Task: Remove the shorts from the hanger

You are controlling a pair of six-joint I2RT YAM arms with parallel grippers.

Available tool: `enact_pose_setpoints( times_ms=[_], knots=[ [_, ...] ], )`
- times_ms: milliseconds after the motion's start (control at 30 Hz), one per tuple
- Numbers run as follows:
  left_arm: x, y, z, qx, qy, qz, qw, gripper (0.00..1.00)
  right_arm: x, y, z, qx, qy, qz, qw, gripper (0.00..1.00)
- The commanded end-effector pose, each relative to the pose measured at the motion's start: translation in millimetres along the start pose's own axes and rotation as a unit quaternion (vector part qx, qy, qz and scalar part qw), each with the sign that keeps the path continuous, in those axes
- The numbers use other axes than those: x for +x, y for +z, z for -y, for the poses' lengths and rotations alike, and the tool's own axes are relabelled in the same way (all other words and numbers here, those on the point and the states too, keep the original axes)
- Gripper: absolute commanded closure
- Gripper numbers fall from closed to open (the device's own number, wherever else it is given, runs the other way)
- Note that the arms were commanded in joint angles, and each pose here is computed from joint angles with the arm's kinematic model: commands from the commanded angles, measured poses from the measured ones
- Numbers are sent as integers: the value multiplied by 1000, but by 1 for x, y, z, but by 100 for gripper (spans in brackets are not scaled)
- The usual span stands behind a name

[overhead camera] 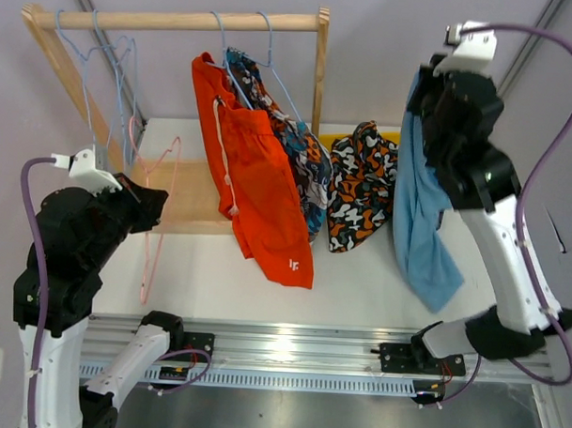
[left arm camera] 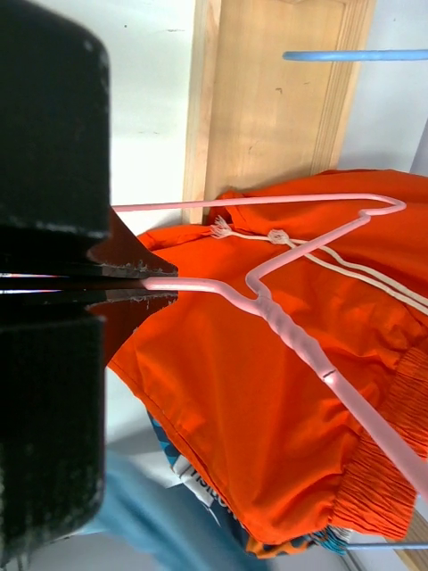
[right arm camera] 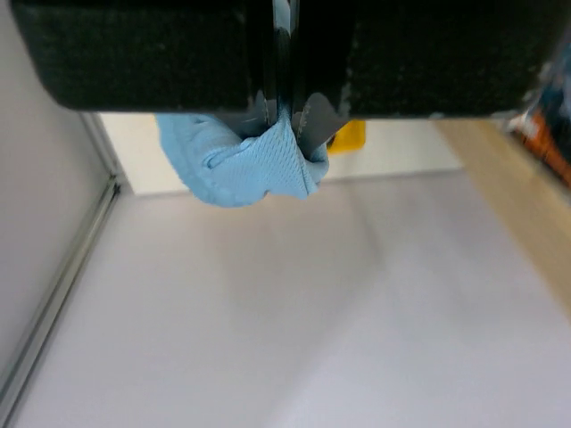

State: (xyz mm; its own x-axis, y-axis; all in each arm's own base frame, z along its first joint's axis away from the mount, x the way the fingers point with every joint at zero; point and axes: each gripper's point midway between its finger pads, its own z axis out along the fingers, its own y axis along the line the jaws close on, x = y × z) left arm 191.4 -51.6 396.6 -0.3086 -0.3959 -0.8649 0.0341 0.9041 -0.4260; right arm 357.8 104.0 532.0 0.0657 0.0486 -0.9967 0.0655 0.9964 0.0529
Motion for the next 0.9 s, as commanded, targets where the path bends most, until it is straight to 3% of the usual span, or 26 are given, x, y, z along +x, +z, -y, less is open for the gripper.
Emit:
enact_pose_setpoints(
  times_ms=[0,133,267,300,333,400,433,500,567,633,800,833,867],
  knots=[
    [-5,5,8,28,20,15,999,100,-85,14,2,-45,45,94,994,100],
    [-1,6,5,24,25,15,999,100,-88,59,-5,-26,36,105,993,100],
    [4,4,4,30,23,14,999,100,-25,102,-13,-20,37,59,997,100],
    [6,5,4,30,22,12,999,100,-24,104,-12,-22,57,72,996,100],
    [6,6,4,30,23,11,999,100,42,122,-18,-23,59,12,998,100],
    [8,7,2,27,22,8,999,100,86,134,-21,-42,80,-5,996,100],
    [9,8,2,27,23,6,999,100,153,139,-23,-38,82,-64,994,100],
    [9,7,3,27,19,7,999,100,198,145,-27,-47,98,-84,991,100],
    [9,6,3,28,19,5,999,100,270,149,-23,-41,126,-134,982,100],
    [7,3,4,28,18,6,999,100,323,153,-27,-53,142,-182,971,100],
    [6,0,1,18,19,6,1000,100,383,160,-37,-67,158,-256,951,100],
    [6,0,0,15,20,7,1000,100,396,160,-38,-65,158,-272,947,90],
    [4,1,-1,13,22,8,1000,100,403,157,-37,-62,157,-286,943,69]
  ],
)
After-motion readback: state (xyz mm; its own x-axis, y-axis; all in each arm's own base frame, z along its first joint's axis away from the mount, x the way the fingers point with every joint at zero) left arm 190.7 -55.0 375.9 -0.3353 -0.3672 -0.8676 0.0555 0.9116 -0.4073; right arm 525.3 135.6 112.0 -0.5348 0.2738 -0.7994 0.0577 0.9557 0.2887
